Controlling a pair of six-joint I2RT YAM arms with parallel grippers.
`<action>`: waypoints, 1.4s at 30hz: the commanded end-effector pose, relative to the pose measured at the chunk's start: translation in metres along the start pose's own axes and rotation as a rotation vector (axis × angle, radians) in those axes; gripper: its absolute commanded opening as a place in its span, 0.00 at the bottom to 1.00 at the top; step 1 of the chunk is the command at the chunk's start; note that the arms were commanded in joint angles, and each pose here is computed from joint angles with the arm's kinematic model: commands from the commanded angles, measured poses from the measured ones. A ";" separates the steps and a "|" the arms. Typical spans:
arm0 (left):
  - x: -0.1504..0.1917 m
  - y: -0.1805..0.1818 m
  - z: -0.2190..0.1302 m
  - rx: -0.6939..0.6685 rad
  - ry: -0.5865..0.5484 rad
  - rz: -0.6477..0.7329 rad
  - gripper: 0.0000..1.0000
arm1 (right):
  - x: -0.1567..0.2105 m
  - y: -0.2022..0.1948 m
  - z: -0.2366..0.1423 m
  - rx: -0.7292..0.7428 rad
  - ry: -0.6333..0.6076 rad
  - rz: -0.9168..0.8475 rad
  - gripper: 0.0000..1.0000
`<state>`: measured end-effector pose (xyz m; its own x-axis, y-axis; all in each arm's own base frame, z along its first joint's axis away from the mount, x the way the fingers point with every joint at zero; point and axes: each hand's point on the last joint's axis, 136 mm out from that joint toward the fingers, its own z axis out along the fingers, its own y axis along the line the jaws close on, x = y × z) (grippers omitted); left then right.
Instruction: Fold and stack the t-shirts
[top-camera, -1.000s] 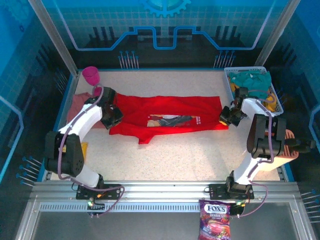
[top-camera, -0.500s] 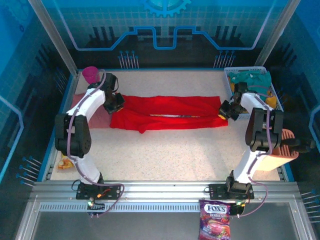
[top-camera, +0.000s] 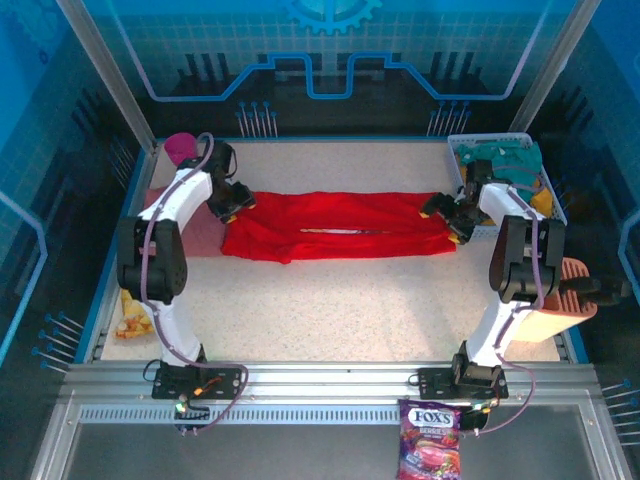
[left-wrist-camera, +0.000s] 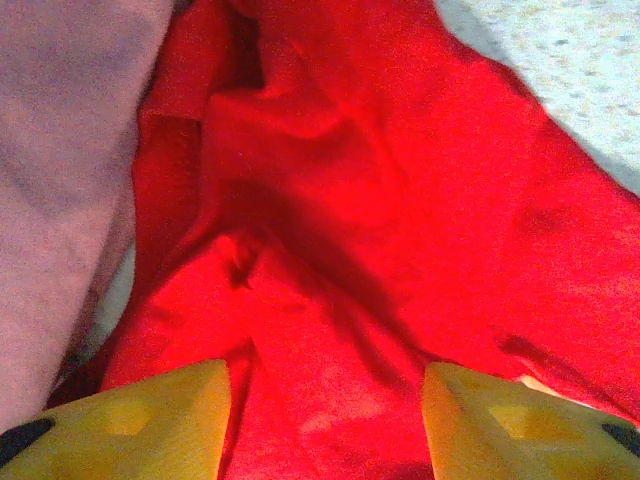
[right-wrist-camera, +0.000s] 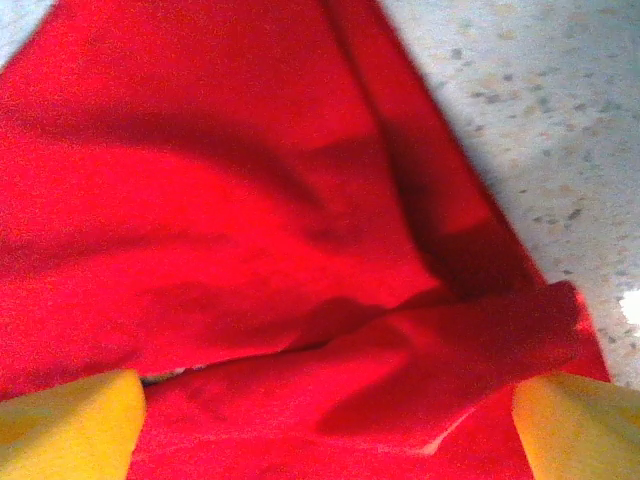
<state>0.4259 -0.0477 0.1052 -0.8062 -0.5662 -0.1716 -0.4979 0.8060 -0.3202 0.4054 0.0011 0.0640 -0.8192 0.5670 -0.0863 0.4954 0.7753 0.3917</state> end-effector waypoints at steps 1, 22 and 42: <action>0.039 -0.016 -0.032 0.077 0.032 0.057 0.54 | 0.009 0.019 -0.024 -0.033 -0.044 -0.106 1.00; 0.140 -0.024 0.031 -0.061 -0.113 0.241 0.52 | 0.079 0.014 -0.033 -0.104 0.033 -0.157 1.00; 0.084 -0.080 -0.001 -0.210 -0.160 0.508 0.00 | 0.075 0.013 -0.031 -0.102 0.053 -0.160 1.00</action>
<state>0.4030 -0.1682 0.1220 -0.8590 -0.2481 -0.4478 -0.2203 0.9687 -0.1141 0.3400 0.0419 0.0864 -0.8902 0.4416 -0.1116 0.3493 0.8191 0.4551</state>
